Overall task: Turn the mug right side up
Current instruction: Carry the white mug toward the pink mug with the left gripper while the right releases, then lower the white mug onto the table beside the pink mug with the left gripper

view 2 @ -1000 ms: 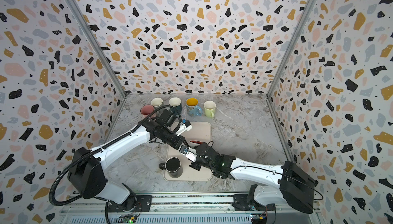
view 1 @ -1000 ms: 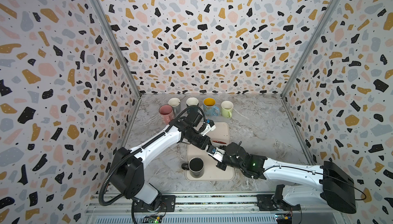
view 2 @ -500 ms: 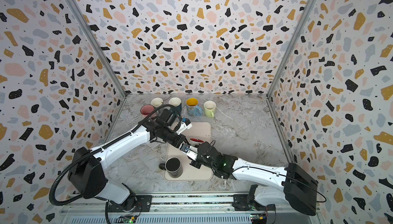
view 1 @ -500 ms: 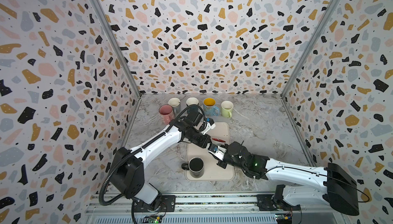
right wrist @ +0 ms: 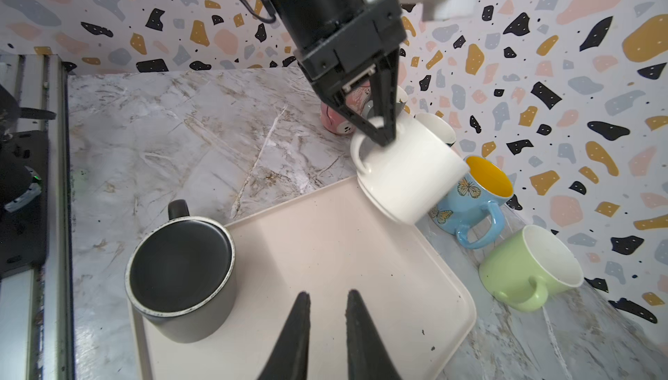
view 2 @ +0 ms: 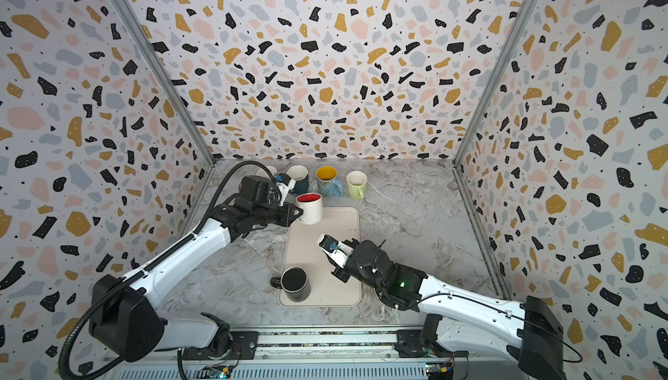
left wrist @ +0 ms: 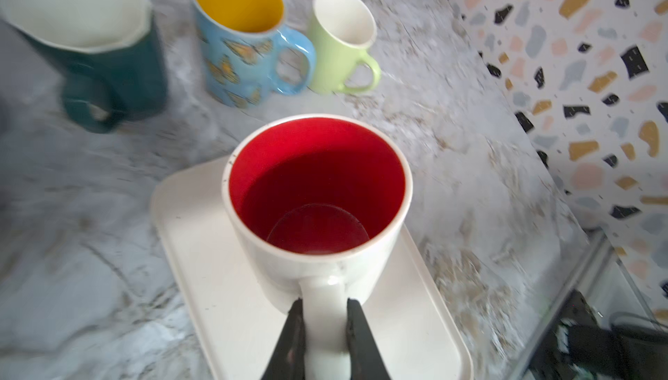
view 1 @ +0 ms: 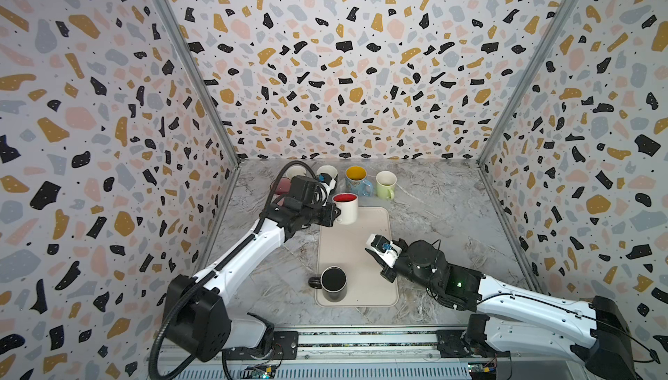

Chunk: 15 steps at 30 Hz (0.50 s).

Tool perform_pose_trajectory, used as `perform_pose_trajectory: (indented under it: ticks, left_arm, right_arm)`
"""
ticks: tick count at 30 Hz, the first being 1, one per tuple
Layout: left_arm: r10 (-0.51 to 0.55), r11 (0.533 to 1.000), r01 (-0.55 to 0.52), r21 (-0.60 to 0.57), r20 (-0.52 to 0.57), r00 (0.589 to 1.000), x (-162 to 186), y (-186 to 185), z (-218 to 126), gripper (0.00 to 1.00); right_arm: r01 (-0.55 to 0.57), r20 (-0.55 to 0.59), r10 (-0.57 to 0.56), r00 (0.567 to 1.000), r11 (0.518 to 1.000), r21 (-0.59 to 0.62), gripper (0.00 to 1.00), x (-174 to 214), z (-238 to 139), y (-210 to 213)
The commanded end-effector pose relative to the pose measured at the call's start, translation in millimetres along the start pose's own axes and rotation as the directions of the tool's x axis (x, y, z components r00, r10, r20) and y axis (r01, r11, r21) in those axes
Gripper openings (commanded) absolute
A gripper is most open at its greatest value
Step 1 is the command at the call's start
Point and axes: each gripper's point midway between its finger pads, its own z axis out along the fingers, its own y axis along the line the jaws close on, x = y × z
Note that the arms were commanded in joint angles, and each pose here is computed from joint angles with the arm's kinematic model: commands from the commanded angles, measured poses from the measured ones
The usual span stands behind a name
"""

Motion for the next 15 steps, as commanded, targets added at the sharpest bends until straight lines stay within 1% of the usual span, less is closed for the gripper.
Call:
perform_pose_trajectory:
  ticks: [1,3,6,11,15]
  left_arm:
    - [0.02,0.997,0.001,-0.077,0.268,0.963,-50.0,14.5,-24.1,0.0]
    - [0.023,0.991,0.02,-0.133,0.317,0.948,-50.8,29.2,-30.9,0.0]
    - [0.024,0.983,0.047,-0.18,0.374,0.927,-48.1,44.0,-35.9,0.0]
    - [0.024,0.956,0.103,-0.273,0.428,0.904,-33.2,70.9,-39.6,0.0]
    - [0.013,0.936,0.16,-0.314,0.485,0.874,-22.3,87.5,-41.4,0.0]
  right_arm:
    - [-0.02,-0.01,0.02,1.0,0.999,0.033,0.21,-5.5,0.0,-7.2]
    - [-0.02,-0.012,0.021,1.0,0.999,0.035,0.2,-5.9,2.8,-7.6]
    - [-0.021,-0.012,0.022,1.0,0.999,0.042,0.2,-6.2,6.4,-9.6]
    - [-0.032,-0.007,0.032,0.999,0.998,0.047,0.2,-6.5,9.6,-13.6]
    - [-0.049,-0.004,0.049,0.999,0.998,0.046,0.2,-5.5,10.8,-16.6]
